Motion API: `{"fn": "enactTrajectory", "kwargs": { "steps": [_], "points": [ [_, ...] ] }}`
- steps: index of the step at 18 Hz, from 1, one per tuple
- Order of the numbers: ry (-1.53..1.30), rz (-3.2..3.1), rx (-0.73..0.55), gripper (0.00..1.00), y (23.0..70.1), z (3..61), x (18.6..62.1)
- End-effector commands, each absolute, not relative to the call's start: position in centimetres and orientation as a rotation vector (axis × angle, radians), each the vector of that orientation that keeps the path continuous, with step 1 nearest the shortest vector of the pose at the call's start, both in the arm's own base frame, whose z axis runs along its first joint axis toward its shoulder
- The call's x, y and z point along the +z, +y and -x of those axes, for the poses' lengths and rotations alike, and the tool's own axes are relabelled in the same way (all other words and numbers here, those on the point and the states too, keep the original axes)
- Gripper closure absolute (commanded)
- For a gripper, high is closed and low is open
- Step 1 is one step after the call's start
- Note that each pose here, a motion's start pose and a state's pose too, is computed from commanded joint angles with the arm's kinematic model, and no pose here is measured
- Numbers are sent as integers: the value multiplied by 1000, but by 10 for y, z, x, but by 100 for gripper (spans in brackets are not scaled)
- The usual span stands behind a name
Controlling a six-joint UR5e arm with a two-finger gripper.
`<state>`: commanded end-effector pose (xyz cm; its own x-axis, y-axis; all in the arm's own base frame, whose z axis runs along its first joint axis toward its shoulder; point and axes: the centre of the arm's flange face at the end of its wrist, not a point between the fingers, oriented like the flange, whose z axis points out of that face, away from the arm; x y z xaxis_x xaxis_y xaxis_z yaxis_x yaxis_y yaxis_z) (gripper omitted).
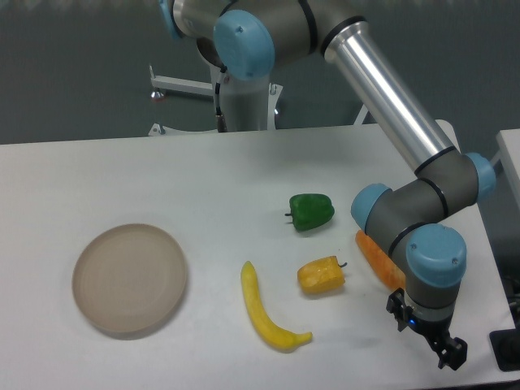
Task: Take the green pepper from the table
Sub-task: 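Lift the gripper up from beside the orange object, then move the gripper over the green pepper and lower onto it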
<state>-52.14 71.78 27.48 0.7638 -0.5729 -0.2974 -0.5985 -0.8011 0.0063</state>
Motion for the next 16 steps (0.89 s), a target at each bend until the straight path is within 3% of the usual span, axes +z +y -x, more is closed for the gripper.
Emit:
{"fn": "enactTrajectory", "kwargs": {
  "steps": [7,16],
  "points": [
    [929,2877,424,0,714,516,288],
    [953,2935,279,0,678,479,332]
  ]
}}
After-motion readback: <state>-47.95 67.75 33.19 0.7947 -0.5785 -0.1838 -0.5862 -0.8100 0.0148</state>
